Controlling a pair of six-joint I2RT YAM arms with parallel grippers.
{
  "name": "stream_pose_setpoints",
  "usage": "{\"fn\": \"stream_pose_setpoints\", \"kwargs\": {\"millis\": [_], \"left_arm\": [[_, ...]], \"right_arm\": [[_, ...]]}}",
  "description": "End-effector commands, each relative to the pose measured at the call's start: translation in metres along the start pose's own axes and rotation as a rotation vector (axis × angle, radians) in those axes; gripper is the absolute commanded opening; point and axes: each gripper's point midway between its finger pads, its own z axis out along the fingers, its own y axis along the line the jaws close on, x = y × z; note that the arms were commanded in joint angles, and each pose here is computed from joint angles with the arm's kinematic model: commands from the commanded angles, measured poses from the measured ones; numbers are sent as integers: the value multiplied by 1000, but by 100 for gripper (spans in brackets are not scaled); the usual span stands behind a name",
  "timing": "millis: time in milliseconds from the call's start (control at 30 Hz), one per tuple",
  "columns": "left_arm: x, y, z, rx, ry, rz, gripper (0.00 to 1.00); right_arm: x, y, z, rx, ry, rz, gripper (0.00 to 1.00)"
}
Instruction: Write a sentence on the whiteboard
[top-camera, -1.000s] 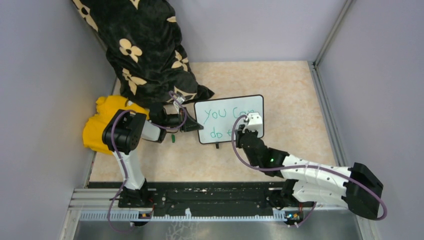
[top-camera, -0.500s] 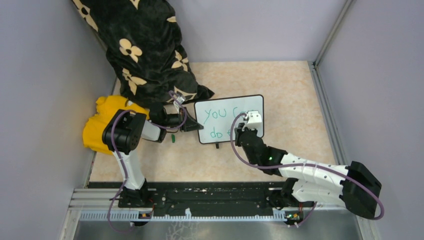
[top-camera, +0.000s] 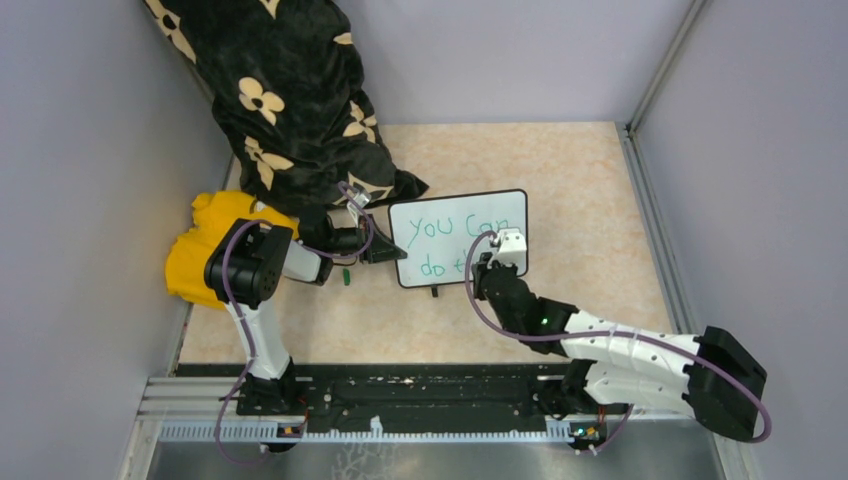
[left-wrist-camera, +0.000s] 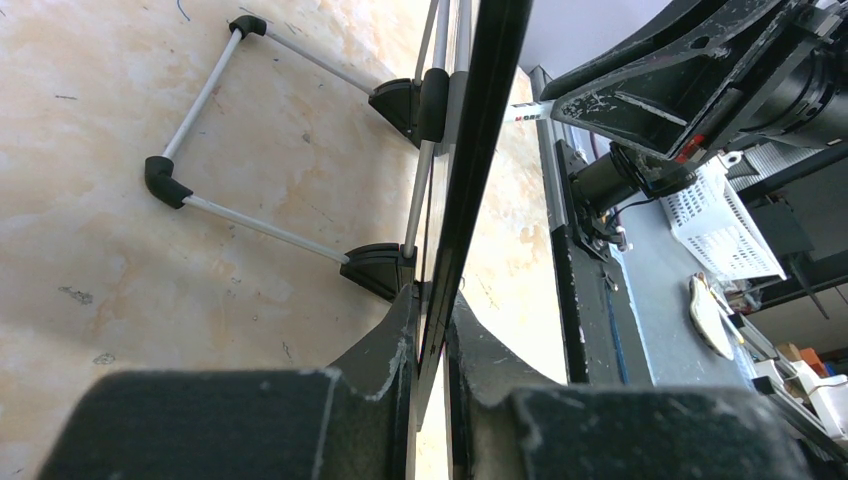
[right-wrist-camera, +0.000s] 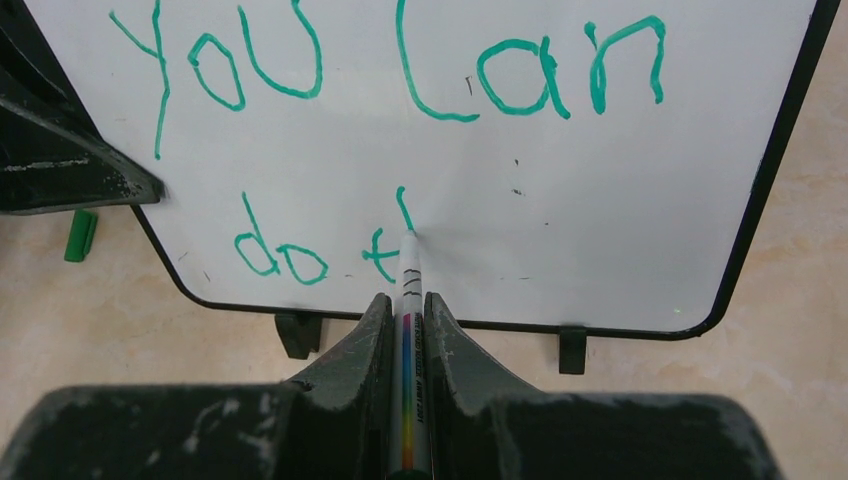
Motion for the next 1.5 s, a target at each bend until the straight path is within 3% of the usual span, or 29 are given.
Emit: {"fn": "stream_pose_setpoints", "kwargs": {"millis": [0, 533, 1033, 1467], "left_arm": [[6, 2, 0, -10, 19, -59, 16], [7, 2, 0, -8, 20, -60, 15], [9, 2, 1, -9, 25, -64, 15], [10, 2, 1, -8, 28, -66, 15]], "right_arm": [[5, -5, -1, 7, 8, 23, 0], [30, -12, -5, -4, 66, 38, 0], [-12, 2, -2, -16, -23, 34, 0], [-22, 3, -1, -4, -51, 28, 0]]}}
